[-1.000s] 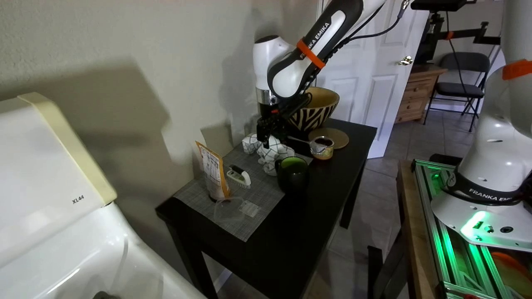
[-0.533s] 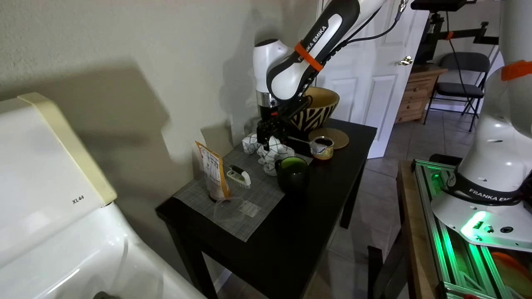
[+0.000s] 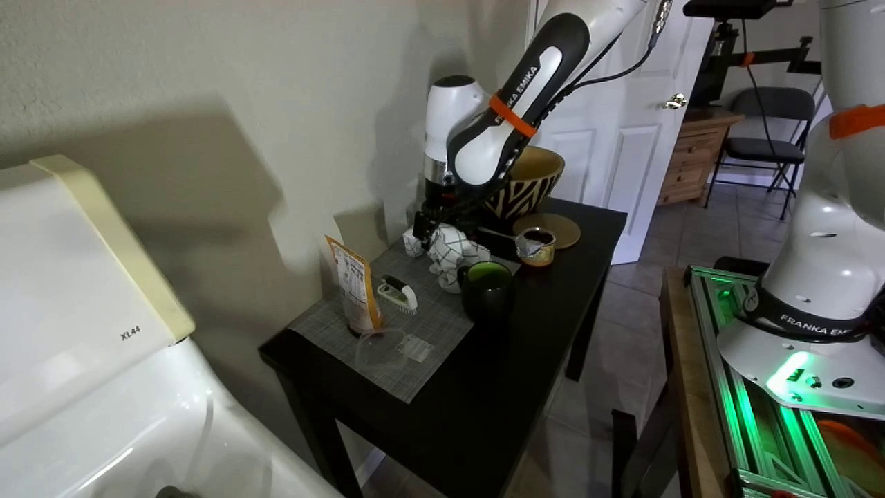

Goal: Move the cloth and place it in the bowl

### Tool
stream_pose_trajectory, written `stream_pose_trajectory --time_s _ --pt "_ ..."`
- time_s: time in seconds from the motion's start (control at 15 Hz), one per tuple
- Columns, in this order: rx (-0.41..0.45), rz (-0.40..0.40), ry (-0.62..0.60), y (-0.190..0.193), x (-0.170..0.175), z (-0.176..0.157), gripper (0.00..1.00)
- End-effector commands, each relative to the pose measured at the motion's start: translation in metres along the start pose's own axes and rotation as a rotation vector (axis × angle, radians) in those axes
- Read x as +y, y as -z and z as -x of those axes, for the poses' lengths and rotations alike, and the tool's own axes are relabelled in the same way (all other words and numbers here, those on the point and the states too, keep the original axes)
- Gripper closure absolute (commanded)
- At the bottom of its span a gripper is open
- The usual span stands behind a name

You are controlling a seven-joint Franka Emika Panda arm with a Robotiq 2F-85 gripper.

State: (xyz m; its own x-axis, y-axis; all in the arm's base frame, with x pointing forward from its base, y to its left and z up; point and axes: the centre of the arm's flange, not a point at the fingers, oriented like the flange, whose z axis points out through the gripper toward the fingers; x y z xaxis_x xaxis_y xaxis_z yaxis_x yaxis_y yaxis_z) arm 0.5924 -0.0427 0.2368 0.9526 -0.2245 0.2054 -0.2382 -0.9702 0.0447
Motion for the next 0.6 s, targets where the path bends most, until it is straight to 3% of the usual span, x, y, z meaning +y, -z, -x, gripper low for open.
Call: stream_pose_trajectory --time_s 0.0,0.53 --pt "-0.027 0.024 -0.009 -0.020 -0.001 0.010 0.00" --pt "-0.051 0.118 -0.042 -0.062 0.005 0.012 0.00"
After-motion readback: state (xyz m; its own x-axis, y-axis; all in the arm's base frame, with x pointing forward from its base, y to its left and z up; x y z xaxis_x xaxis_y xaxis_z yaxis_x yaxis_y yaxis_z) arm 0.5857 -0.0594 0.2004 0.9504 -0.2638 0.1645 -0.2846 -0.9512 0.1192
